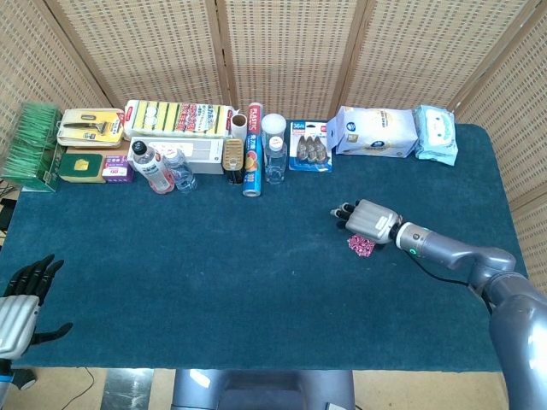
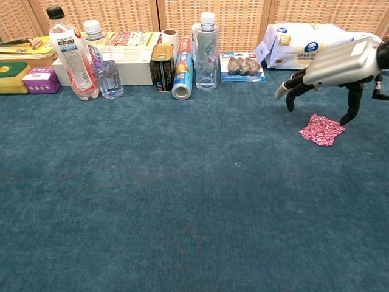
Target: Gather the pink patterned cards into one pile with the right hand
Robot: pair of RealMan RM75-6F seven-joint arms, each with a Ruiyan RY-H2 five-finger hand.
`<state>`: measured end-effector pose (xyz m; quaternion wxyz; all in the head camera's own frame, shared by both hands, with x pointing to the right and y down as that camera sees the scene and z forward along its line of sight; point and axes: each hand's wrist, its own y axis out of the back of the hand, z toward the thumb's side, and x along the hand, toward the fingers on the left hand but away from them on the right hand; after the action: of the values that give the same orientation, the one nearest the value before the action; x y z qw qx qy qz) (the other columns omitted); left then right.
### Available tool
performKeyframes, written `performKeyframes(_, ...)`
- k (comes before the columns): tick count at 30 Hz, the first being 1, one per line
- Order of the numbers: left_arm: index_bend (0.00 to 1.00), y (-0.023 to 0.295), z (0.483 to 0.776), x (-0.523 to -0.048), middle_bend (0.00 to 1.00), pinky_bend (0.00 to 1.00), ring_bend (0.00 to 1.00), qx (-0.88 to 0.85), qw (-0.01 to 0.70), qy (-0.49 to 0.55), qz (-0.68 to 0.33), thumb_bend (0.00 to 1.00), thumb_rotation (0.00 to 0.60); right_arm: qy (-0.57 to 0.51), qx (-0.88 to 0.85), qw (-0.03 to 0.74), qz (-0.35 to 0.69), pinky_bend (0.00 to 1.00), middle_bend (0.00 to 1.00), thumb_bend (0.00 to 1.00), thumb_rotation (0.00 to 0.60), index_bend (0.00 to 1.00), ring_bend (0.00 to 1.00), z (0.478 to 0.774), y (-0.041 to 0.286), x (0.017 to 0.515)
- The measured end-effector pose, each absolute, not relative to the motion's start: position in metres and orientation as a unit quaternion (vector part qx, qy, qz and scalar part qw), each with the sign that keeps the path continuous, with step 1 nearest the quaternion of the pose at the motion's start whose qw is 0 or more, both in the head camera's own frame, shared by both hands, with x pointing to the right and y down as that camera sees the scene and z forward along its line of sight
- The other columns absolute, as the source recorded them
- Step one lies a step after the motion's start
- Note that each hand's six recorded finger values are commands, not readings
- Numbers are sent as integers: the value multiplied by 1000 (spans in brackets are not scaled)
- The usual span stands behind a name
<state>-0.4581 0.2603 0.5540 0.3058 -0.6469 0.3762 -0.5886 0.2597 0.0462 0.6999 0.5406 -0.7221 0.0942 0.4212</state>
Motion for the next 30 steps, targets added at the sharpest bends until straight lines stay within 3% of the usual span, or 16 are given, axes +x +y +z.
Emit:
performKeyframes(13,0,270,531,-468,0,46,0,-649,320,408,-557,34,600,-59,-718,567,400,310,91,71,600,223,131,612,74,275)
performKeyframes(22,0,274,510,-486,0,46,0,-611,348,451,-549,33,600,-249,-689,503,459,178,35,14,600,174,14,562,102,328)
performKeyframes(30,0,276,504,-496,0,46,0,-604,351,466,-543,34,600,-380,-605,466,522,168,13,0,600,184,0,522,148,384)
